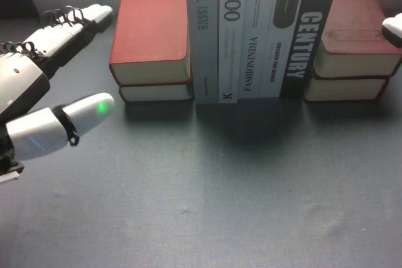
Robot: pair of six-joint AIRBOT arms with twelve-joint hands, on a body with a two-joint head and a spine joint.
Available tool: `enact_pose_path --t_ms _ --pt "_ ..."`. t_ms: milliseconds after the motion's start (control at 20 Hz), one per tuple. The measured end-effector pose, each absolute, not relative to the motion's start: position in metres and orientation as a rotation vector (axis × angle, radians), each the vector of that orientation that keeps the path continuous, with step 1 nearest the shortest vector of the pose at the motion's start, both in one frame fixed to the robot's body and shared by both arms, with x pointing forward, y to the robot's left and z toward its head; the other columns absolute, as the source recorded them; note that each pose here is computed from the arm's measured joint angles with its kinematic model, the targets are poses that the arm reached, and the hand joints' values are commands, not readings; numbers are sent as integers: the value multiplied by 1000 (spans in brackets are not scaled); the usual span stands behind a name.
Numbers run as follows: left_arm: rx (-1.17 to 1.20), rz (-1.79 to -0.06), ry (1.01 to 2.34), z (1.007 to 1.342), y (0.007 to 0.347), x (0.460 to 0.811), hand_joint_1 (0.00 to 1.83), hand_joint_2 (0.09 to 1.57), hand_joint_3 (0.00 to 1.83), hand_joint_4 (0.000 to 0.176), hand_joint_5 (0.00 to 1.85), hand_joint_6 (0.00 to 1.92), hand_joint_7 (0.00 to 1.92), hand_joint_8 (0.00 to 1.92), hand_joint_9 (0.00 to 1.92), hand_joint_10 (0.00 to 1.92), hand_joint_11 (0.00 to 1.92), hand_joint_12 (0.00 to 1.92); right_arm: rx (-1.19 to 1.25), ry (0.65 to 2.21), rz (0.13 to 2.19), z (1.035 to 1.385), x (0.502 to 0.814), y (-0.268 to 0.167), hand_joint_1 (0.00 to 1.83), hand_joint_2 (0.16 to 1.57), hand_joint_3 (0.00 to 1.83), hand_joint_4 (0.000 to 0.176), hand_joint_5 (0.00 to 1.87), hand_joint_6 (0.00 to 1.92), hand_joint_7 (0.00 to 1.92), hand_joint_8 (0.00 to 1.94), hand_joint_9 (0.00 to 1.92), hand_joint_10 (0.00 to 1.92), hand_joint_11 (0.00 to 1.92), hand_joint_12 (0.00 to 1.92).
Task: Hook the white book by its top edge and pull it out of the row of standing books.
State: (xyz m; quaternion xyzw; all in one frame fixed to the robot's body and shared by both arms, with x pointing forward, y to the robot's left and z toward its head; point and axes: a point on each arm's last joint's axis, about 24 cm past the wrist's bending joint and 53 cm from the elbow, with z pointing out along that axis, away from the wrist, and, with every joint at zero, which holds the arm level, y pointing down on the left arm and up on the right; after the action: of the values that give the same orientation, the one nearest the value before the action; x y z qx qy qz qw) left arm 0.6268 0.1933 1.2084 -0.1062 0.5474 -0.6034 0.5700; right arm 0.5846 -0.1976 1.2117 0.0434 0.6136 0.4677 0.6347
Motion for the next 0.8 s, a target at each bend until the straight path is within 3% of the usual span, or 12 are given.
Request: enact_pose_path --t_ms 100,150,200,300,400,450,550,700,800 --pt "-245 -1417 1287 1208 193 627 176 1367 9 23 0 0 0 0 0 0 0 0 99 1401 1070 1212 585 -198 521 1408 31 0 0 0 0 0 0 0 0 0" --pt "-245 -1418 1289 1208 192 626 232 1364 4 21 0 0 0 0 0 0 0 0 98 1402 1069 1212 585 -197 536 1401 22 0 0 0 0 0 0 0 0 0" --pt "-246 -1419 1289 1207 192 626 291 1363 1 6 0 0 0 0 0 0 0 0 99 1402 1069 1212 585 -198 528 1405 20 0 0 0 0 0 0 0 0 0" --pt "-246 -1419 1290 1207 192 626 255 1370 3 18 0 0 0 0 0 0 0 0 99 1402 1069 1212 585 -198 420 1432 24 0 0 0 0 0 0 0 0 0" --pt "-247 -1417 1293 1207 192 627 229 1373 3 17 0 0 0 0 0 0 0 0 97 1396 1070 1214 586 -198 510 1444 17 0 0 0 0 0 0 0 0 0" --pt "-244 -1414 1294 1206 192 627 253 1374 2 1 0 0 0 0 0 0 0 0 91 1381 1071 1219 588 -197 545 1440 11 0 0 0 0 0 0 0 0 0" --pt "-244 -1412 1294 1206 193 628 277 1377 2 0 0 0 0 0 0 0 0 0 79 1332 1063 1233 593 -197 551 1461 13 0 2 1 0 0 0 0 0 0" --pt "-246 -1409 1299 1205 193 628 297 1370 0 0 0 0 0 0 0 0 0 0 34 1242 1056 1263 604 -188 453 1462 8 0 0 0 0 0 0 0 0 0" --pt "-246 -1409 1299 1205 193 629 286 1365 0 1 0 0 0 0 0 0 0 0 34 1216 1065 1272 614 -182 294 1466 8 0 0 0 0 0 0 0 0 0"
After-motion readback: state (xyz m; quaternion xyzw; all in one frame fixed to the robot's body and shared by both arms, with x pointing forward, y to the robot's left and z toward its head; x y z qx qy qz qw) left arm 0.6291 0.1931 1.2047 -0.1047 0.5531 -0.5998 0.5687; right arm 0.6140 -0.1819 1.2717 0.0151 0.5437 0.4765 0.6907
